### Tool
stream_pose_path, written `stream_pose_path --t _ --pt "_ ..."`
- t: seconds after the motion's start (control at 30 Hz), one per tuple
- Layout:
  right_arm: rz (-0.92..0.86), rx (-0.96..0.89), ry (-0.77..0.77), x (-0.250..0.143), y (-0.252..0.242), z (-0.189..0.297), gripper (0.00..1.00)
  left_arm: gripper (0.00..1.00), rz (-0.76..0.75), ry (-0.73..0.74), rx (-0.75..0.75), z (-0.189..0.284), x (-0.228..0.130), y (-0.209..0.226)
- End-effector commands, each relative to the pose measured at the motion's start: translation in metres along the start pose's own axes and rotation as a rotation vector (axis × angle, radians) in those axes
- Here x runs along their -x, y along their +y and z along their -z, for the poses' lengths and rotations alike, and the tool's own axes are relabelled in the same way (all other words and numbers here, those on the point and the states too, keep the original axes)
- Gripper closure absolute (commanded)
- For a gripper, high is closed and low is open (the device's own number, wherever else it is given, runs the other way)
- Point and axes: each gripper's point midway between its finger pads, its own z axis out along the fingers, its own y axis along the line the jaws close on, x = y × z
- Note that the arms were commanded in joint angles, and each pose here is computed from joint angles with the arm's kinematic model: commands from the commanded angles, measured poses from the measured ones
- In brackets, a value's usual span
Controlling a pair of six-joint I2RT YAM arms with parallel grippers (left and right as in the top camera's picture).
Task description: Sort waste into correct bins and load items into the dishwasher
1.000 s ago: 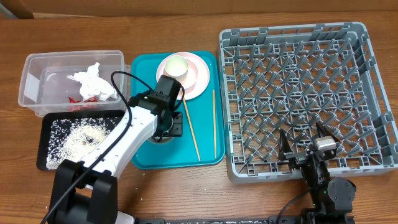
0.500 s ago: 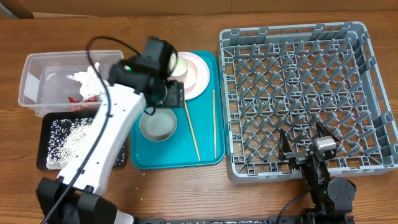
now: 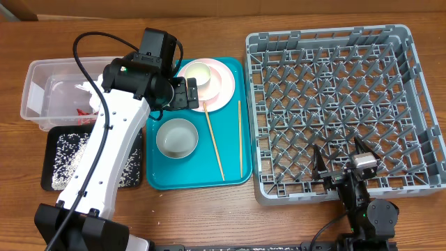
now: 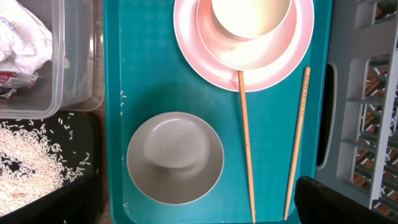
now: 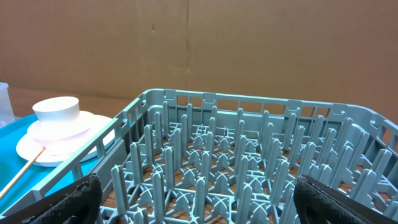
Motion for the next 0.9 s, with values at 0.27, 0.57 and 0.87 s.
stream_pose_path --t 0.27,0.57,0.87 --pt "-0.005 0.001 0.002 -0.003 0.000 0.000 0.00 0.00 0.005 -0.010 0.009 0.001 0.004 0.000" --pt "-0.004 0.001 0.002 -0.003 0.000 0.000 0.00 0.00 0.005 -0.010 0.009 0.001 0.004 0.000" --pt "0.009 0.054 -0.078 0.017 0.009 0.001 0.00 0.00 0.005 -0.011 0.009 0.001 0.004 0.000"
